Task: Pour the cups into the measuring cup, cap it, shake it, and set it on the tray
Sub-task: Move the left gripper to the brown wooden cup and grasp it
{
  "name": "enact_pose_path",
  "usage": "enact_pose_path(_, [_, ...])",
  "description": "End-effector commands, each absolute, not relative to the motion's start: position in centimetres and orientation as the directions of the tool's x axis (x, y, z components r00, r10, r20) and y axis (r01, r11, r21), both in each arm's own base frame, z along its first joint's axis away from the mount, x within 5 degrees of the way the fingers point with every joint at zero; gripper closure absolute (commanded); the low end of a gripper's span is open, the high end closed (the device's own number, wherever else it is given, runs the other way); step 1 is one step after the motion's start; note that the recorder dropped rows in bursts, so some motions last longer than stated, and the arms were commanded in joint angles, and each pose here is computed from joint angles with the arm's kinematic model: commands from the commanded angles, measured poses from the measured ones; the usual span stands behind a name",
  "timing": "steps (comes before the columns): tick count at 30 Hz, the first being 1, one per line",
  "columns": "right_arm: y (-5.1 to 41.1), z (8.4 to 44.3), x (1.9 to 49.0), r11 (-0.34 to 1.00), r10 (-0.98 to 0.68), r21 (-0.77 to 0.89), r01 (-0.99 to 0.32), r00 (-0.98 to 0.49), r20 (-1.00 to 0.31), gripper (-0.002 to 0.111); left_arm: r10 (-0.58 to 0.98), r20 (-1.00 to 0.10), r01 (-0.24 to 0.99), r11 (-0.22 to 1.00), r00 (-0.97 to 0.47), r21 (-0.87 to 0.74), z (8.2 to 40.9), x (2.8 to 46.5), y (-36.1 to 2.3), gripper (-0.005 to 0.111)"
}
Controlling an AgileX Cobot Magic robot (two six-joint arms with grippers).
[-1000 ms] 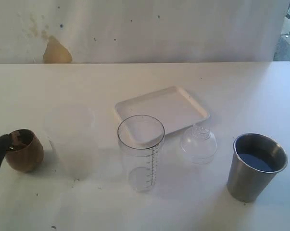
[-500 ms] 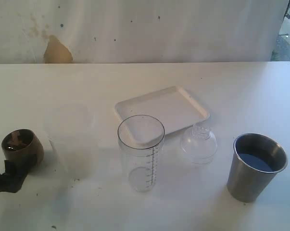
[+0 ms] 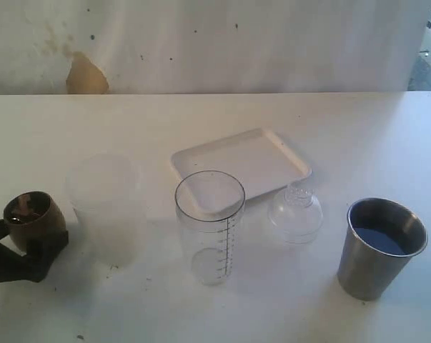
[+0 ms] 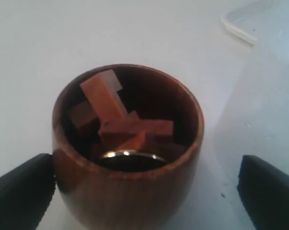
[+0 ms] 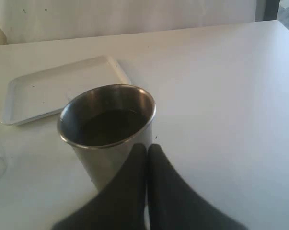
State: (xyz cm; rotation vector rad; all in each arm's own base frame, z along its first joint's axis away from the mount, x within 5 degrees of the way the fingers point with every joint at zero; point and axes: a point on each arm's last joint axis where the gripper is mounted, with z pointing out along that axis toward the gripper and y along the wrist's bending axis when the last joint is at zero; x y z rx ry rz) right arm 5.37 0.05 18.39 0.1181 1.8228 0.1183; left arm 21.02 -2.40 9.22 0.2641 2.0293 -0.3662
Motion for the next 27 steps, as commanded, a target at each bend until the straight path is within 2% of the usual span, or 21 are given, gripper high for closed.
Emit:
enact_pose_path(1, [0.1, 18.2, 5.4, 0.99, 0.14, 0.141, 0.014, -0.252, -0.958, 0.108, 0.046, -0.892, 0.364, 0.922, -0.45, -0.136, 8.5, 22.2, -2.5, 0.009])
enact_pose_path(12, [0.1, 18.2, 5.4, 0.99, 0.142, 0.143, 0.014, -0.252, -0.957, 0.108, 0.067, -0.916, 0.369, 0.925, -0.396, -0.092, 7.8, 23.3, -2.3, 0.009])
enact_pose_path(27, [0.1, 18.2, 5.4, 0.99, 0.142, 0.143, 0.014, -0.252, -0.957, 0.108, 0.085, -0.894, 0.373, 0.923, -0.44, -0.096, 6.4, 23.1, -2.4, 0.009])
